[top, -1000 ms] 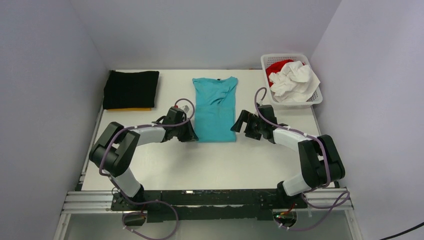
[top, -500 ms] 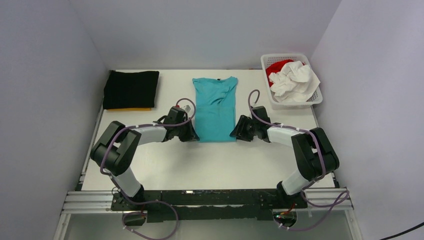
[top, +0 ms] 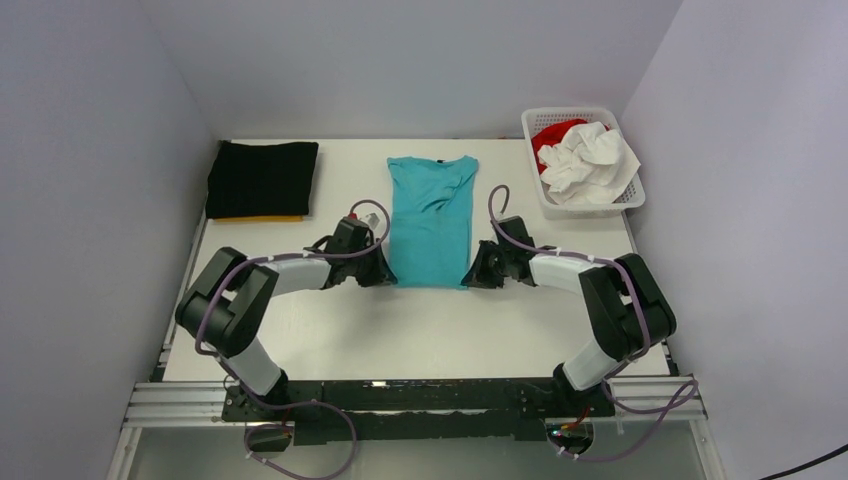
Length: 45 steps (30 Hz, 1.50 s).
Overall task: Fold and stack the t-shirts
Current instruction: Grab one side of the 2/3 rectangular tshirt with both arms, then fold the long partially folded tshirt into a neat square
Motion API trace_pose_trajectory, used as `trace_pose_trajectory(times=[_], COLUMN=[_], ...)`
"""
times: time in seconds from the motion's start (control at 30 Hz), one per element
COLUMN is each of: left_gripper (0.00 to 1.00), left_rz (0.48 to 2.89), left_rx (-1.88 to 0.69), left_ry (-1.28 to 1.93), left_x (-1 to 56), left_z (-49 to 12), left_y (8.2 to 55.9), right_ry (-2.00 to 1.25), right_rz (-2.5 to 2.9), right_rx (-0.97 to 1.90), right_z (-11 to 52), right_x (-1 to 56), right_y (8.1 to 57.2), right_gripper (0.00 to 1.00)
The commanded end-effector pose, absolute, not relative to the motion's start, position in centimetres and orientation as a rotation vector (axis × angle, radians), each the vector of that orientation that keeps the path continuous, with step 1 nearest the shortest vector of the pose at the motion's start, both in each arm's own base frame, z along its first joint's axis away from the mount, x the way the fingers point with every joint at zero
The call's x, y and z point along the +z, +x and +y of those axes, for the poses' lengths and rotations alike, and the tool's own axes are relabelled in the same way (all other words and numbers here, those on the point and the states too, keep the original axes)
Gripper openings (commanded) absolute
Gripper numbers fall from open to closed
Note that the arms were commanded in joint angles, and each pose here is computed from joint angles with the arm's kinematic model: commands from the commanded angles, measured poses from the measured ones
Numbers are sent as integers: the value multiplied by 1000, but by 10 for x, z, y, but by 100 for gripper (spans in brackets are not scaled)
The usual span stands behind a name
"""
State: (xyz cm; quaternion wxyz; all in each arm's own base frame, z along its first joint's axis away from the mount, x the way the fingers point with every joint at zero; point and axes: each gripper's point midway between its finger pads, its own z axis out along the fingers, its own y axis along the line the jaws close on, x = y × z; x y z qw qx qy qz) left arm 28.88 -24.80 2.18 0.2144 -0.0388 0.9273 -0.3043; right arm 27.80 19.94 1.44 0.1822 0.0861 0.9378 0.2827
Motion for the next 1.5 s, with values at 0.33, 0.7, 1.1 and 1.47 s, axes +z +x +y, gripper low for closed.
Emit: trace_pose_trajectory(times=[0.33, 0.7, 1.1, 1.47], left_gripper=[0, 0, 0, 0], left_rz=[2639, 2284, 2138, 2205], left_rx=[-750, -1098, -855, -649], left_ry=[80, 355, 136, 2], left_x=[54, 158, 206, 196], left_z=[-211, -227, -229, -228], left_y=[175, 135, 253, 346], right_ry=[-233, -436, -168, 85], right_rz=[2851, 2707, 2470, 2397], right_rx=[1197, 1470, 1220, 921], right_z=[228, 246, 231, 196], right_x=[76, 154, 176, 165], right_y=[147, 110, 232, 333], right_gripper=[0, 0, 0, 0])
